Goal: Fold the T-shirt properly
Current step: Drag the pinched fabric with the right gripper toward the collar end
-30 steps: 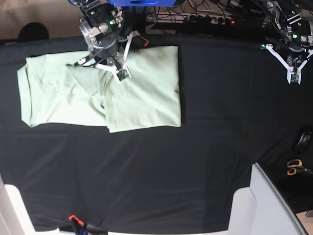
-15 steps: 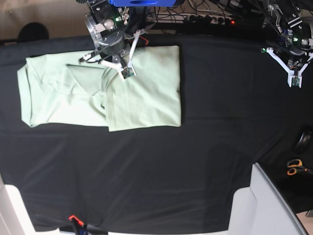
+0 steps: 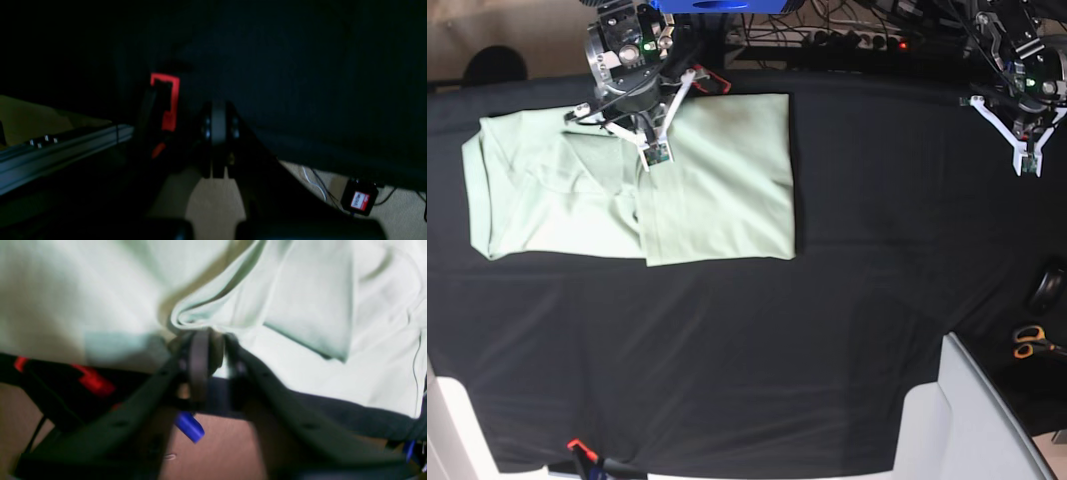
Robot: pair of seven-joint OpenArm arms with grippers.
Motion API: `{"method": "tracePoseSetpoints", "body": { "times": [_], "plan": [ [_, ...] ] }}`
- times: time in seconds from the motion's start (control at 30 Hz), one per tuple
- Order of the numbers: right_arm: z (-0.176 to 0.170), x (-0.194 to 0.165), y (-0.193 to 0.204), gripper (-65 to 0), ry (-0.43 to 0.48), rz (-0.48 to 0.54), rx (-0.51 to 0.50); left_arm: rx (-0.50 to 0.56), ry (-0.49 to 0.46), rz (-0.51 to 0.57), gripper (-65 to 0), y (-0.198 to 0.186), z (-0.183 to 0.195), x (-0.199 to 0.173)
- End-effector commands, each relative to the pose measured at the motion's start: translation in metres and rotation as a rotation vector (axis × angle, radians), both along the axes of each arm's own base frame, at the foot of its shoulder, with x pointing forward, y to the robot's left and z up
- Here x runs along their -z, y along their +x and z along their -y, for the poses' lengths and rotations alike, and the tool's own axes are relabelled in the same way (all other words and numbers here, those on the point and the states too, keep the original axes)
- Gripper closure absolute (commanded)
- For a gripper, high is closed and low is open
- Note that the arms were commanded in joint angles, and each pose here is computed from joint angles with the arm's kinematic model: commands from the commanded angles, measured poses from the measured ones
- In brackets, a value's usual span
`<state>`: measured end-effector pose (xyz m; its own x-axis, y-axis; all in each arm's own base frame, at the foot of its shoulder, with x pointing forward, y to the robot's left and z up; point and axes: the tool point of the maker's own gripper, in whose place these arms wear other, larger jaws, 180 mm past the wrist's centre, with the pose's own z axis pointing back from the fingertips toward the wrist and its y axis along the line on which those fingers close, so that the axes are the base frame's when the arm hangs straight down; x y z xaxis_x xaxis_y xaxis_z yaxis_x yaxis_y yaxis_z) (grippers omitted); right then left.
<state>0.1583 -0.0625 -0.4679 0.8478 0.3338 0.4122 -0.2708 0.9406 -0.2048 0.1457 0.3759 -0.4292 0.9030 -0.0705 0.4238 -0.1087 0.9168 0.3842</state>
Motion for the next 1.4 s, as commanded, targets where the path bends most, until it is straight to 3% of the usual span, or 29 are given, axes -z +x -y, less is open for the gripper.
{"method": "tracePoseSetpoints", "body": {
  "times": [0.0, 0.1, 0.33, 0.43, 0.5, 0.6, 0.67, 0.77, 0.97, 1.37],
  "plan": [
    [-0.001, -0.007, 0.006, -22.9, 0.006, 0.033, 0.004, 0.009, 0.024, 0.022, -0.3, 0.005, -0.006, -0.008],
    [-0.003, -0.013, 0.006, -29.3, 0.013, 0.045, 0.007, 0.009, 0.024, 0.022, -0.3, 0.005, -0.006, -0.008],
    [-0.001, -0.057, 0.032, -29.2, 0.042, 0.184, 0.024, 0.009, 0.024, 0.025, -0.3, 0.006, -0.006, -0.009],
    [-0.018, -0.061, 0.037, -28.4, 0.064, 0.201, -0.026, 0.009, 0.021, 0.038, -0.3, 0.012, -0.004, -0.01],
    [-0.033, -0.064, 0.037, -20.5, 0.086, 0.207, -0.06, 0.008, 0.018, 0.041, -0.3, 0.013, -0.003, -0.01],
    [-0.048, -0.054, 0.033, 0.0, 0.095, 0.178, -0.104, 0.008, 0.018, 0.041, -0.3, 0.013, -0.003, -0.01],
    [-0.053, -0.038, 0.027, -2.0, 0.086, 0.137, -0.126, 0.008, 0.018, 0.041, -0.3, 0.013, -0.003, -0.01],
    [-0.052, -0.017, 0.021, 0.0, 0.066, 0.081, -0.138, 0.006, 0.02, 0.036, -0.3, 0.01, -0.004, -0.01],
    [-0.059, 0.002, 0.013, -0.1, 0.108, 0.057, -0.142, 0.007, 0.02, 0.032, -0.3, 0.009, -0.004, -0.009],
    [0.025, 0.016, 0.017, -0.1, 0.021, 0.032, 0.062, 0.007, 0.023, 0.033, -0.3, 0.009, -0.006, -0.01]
  ]
}}
